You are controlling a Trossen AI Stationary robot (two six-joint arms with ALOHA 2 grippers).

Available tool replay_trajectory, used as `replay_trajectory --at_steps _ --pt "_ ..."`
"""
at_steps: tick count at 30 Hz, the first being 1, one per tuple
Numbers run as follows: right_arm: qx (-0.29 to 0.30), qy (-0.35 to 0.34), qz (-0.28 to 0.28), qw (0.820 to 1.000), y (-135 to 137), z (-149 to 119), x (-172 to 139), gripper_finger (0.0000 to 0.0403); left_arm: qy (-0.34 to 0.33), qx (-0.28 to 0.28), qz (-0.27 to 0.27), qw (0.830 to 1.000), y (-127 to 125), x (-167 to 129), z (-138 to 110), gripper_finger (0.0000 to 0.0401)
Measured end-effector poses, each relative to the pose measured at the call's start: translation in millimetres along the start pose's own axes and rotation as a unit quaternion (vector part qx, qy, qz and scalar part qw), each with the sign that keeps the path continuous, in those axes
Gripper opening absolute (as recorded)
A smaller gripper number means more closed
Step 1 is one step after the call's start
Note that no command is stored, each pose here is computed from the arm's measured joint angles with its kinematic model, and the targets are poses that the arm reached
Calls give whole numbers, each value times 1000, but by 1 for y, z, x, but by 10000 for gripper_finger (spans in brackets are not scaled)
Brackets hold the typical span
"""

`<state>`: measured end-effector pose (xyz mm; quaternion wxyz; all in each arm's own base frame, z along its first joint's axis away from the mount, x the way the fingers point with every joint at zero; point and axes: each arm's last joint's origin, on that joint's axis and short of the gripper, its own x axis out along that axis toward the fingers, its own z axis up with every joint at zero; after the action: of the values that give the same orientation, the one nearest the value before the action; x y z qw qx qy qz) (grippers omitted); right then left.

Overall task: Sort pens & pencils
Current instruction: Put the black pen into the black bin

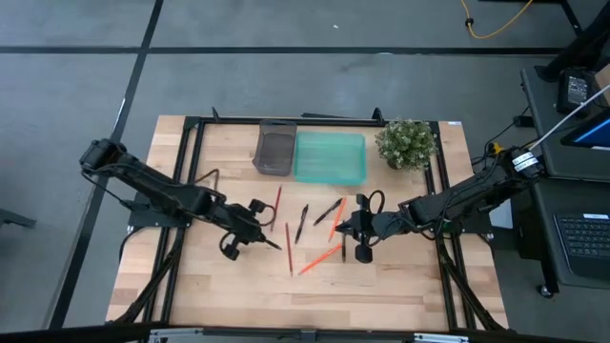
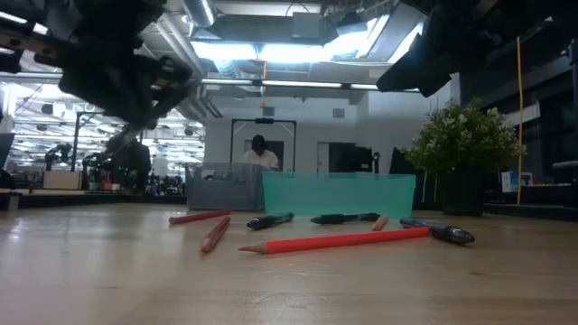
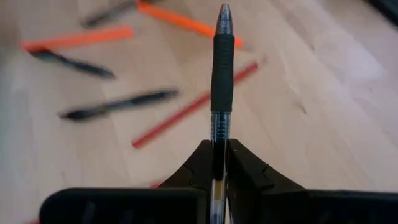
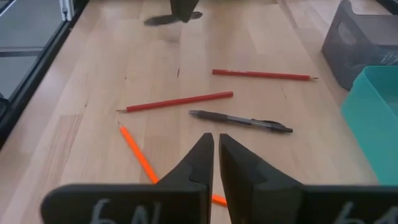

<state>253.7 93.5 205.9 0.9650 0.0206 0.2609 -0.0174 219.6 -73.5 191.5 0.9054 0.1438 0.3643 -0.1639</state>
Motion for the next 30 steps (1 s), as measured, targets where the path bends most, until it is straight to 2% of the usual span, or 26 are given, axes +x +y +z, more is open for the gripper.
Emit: replay_trajectory --at_steps 9,12,20,24,27,30 --pt "-1 -2 -8 1000 -1 0 0 29 -132 -17 23 991 -5 -2 -31 21" --pt "1 -5 -7 1000 0 1 0 29 -189 -21 41 981 -4 -6 -34 21" --pt "1 -6 -7 1000 0 1 0 29 -276 -38 94 956 -2 -14 -42 21" --pt "1 -6 -7 1000 0 1 0 29 -346 -40 113 931 -2 -21 -48 21" --pt "1 -7 -7 1000 0 1 0 29 -378 -41 119 917 -3 -24 -56 21" --pt "1 -7 -7 1000 0 1 0 29 -385 -51 125 913 -4 -25 -63 21"
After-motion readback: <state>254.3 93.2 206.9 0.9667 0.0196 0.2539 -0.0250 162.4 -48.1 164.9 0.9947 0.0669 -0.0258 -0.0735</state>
